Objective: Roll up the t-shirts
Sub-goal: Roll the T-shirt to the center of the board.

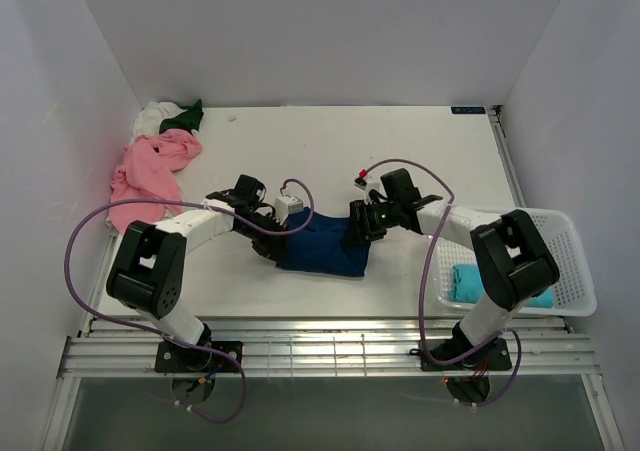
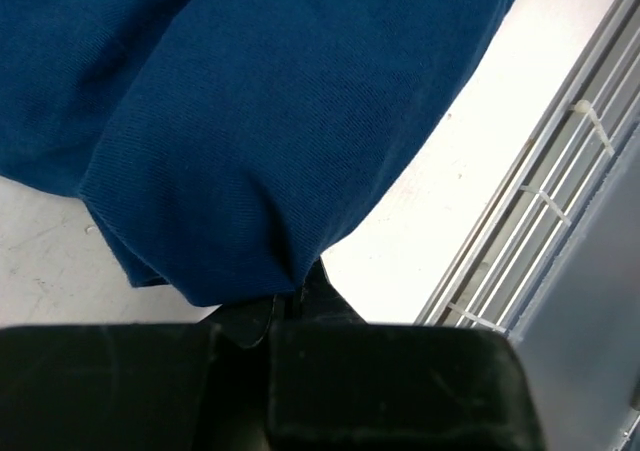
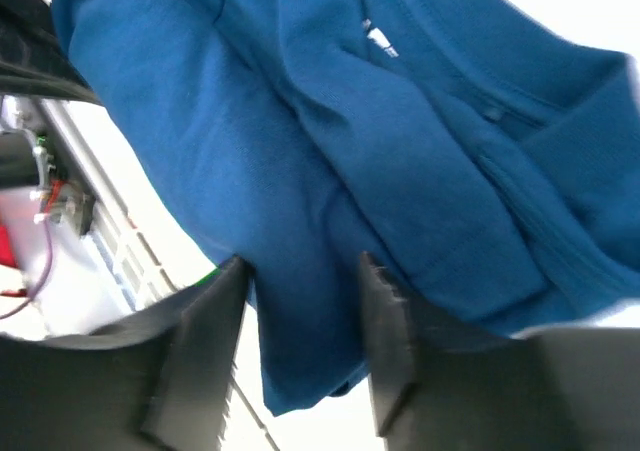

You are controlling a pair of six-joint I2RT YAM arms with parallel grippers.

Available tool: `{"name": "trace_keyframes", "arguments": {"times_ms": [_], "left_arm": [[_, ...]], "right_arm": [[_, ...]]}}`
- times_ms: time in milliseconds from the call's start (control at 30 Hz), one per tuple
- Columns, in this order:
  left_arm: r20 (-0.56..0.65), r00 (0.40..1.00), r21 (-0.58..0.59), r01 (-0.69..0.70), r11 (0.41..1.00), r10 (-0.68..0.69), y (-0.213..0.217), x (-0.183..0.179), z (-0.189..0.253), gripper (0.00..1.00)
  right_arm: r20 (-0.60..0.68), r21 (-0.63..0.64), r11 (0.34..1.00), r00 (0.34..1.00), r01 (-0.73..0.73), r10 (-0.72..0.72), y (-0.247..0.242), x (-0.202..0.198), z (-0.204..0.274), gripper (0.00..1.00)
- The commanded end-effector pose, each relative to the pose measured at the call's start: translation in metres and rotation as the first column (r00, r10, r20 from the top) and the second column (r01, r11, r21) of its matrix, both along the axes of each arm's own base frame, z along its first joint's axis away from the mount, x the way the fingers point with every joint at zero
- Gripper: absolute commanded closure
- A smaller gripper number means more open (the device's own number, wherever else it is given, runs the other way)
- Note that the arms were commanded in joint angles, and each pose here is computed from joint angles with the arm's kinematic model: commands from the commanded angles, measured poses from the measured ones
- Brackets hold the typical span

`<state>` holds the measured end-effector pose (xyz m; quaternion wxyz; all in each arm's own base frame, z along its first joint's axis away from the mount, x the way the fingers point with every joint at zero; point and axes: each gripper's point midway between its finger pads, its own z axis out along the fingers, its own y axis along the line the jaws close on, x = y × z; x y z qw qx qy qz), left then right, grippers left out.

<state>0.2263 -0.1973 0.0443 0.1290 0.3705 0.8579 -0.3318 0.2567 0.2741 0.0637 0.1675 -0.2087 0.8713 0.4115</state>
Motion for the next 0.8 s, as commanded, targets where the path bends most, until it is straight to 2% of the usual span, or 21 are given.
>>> {"name": "trace_keyframes", "arguments": {"times_ms": [0, 133, 267, 333, 433, 567, 667, 767], "left_arm": [[0.013, 1.000, -0.075, 0.016, 0.997, -0.015, -0.011, 0.000, 0.023, 1.00], [-0.004, 1.000, -0.078, 0.012, 0.997, -0.012, -0.010, -0.005, 0.024, 1.00], [-0.030, 1.000, -0.080, 0.004, 0.997, -0.007, -0.007, -0.011, 0.022, 1.00], [-0.031, 1.000, -0.082, 0.000, 0.997, -0.003, -0.007, -0.011, 0.023, 1.00], [-0.036, 0.999, -0.084, -0.008, 0.996, 0.005, -0.007, -0.012, 0.024, 1.00], [-0.039, 0.999, -0.080, -0.010, 0.997, 0.007, -0.006, -0.013, 0.024, 1.00], [-0.041, 0.999, -0.073, -0.008, 0.997, 0.005, -0.005, -0.014, 0.024, 1.00], [-0.032, 0.999, -0.065, -0.007, 0.998, 0.005, -0.003, -0.014, 0.024, 1.00]], "right_arm": [[0.196, -0.009, 0.999, 0.979, 0.053, -0.050, -0.005, 0.028, 0.045, 0.41], [0.258, -0.066, 0.995, 0.964, 0.076, -0.057, -0.030, 0.008, 0.055, 0.35], [0.185, -0.107, 0.991, 0.981, 0.081, -0.060, -0.048, -0.034, 0.030, 0.34], [0.191, -0.100, 0.993, 0.981, 0.055, -0.035, -0.045, -0.057, 0.023, 0.33], [0.183, -0.072, 0.996, 0.982, 0.055, -0.041, -0.040, -0.071, 0.011, 0.33], [0.164, -0.063, 0.994, 0.984, 0.087, -0.075, -0.037, -0.065, -0.001, 0.33], [0.162, -0.036, 0.997, 0.985, 0.073, -0.066, -0.030, -0.062, -0.009, 0.35], [0.146, 0.003, 0.998, 0.988, 0.058, -0.058, -0.022, -0.061, -0.012, 0.50]]}}
